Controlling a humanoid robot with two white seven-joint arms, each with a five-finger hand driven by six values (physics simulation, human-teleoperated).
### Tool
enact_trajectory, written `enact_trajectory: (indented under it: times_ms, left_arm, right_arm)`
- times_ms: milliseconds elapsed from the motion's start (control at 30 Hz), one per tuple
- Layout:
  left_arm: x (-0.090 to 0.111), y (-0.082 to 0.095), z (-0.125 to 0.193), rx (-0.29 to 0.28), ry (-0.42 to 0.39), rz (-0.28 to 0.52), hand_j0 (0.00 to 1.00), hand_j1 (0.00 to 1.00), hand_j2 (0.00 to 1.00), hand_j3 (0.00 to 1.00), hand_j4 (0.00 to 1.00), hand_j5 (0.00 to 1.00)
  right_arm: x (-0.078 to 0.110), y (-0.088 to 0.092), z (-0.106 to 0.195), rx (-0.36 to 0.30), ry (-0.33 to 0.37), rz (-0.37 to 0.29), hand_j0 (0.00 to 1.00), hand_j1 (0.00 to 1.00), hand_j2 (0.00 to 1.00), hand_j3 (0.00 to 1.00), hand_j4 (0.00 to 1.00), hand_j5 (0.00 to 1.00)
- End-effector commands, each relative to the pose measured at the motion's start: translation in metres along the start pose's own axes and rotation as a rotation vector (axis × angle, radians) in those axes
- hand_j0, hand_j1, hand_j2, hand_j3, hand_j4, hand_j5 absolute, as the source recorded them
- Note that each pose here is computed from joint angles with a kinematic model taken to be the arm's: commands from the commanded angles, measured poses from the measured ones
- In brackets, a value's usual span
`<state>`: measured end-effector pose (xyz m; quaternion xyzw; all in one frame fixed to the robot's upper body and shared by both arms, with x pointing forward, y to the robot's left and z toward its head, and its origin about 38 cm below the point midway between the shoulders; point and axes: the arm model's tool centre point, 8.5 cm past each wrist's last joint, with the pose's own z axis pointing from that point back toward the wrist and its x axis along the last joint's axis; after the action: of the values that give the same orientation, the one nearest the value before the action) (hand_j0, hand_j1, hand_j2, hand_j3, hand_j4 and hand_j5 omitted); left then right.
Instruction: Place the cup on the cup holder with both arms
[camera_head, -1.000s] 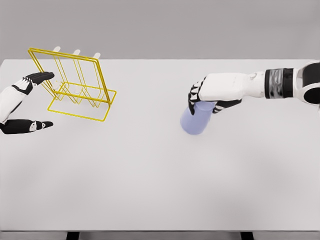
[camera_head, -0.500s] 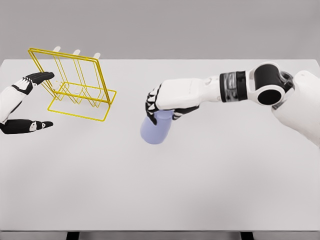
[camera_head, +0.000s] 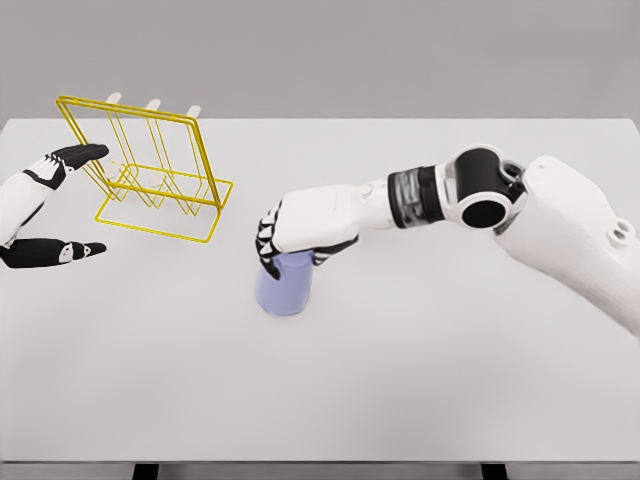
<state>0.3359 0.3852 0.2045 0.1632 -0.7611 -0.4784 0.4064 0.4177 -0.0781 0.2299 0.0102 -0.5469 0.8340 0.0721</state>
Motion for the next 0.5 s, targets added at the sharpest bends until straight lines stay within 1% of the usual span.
enact_trajectory:
  times_ms: [0, 33, 67, 100, 167, 233, 267, 300, 333, 467]
  left_arm:
    - [0.0, 0.001, 0.0, 0.004, 0.0, 0.003, 1.0, 1.0, 1.0, 1.0, 1.0, 1.0]
    - [0.0, 0.002, 0.0, 0.002, 0.0, 0.001, 1.0, 1.0, 1.0, 1.0, 1.0, 1.0]
    - [0.0, 0.002, 0.0, 0.002, 0.001, 0.0, 1.0, 1.0, 1.0, 1.0, 1.0, 1.0]
    - [0.001, 0.002, 0.0, 0.002, -0.002, 0.0, 1.0, 1.0, 1.0, 1.0, 1.0, 1.0]
    - [0.0, 0.002, 0.001, 0.003, 0.002, 0.001, 1.0, 1.0, 1.0, 1.0, 1.0, 1.0]
    - [0.0, 0.001, 0.001, 0.002, 0.002, 0.003, 1.0, 1.0, 1.0, 1.0, 1.0, 1.0]
    - [0.0, 0.001, 0.001, 0.002, 0.0, 0.002, 1.0, 1.0, 1.0, 1.0, 1.0, 1.0]
    - [0.0, 0.001, 0.001, 0.0, 0.003, 0.003, 1.0, 1.0, 1.0, 1.0, 1.0, 1.0]
    - [0.0, 0.002, 0.001, 0.001, 0.002, 0.001, 1.0, 1.0, 1.0, 1.0, 1.0, 1.0]
    - [0.0, 0.002, 0.001, -0.001, 0.002, -0.001, 1.0, 1.0, 1.0, 1.0, 1.0, 1.0]
  right_arm:
    - [0.002, -0.001, -0.003, -0.002, -0.009, -0.001, 0.55, 0.55, 0.55, 0.55, 0.55, 0.55]
    - [0.002, 0.0, -0.003, -0.001, -0.008, -0.002, 0.56, 0.56, 0.56, 0.56, 0.56, 0.56]
    - [0.003, -0.001, -0.003, -0.002, -0.01, 0.0, 0.59, 0.59, 0.59, 0.59, 0.59, 0.59]
    - [0.003, 0.0, -0.003, -0.001, -0.01, 0.001, 0.59, 0.59, 0.59, 0.59, 0.59, 0.59]
    - [0.003, 0.0, -0.001, 0.001, -0.006, 0.002, 0.64, 0.64, 0.64, 0.64, 0.64, 0.64]
    - [0.003, 0.0, 0.0, 0.003, -0.007, 0.005, 0.71, 0.71, 0.71, 0.71, 0.71, 0.71]
    - [0.006, -0.002, 0.0, 0.0, -0.014, 0.013, 0.84, 0.84, 0.84, 0.84, 0.84, 0.84]
    - [0.01, -0.004, 0.0, 0.0, -0.019, 0.029, 0.94, 0.94, 0.94, 0.94, 0.94, 0.94]
    - [0.012, -0.006, 0.001, 0.001, -0.02, 0.044, 0.99, 0.99, 0.99, 0.99, 0.99, 0.99]
    - [0.014, -0.013, 0.004, -0.018, -0.02, 0.059, 1.0, 1.0, 1.0, 1.0, 1.0, 1.0]
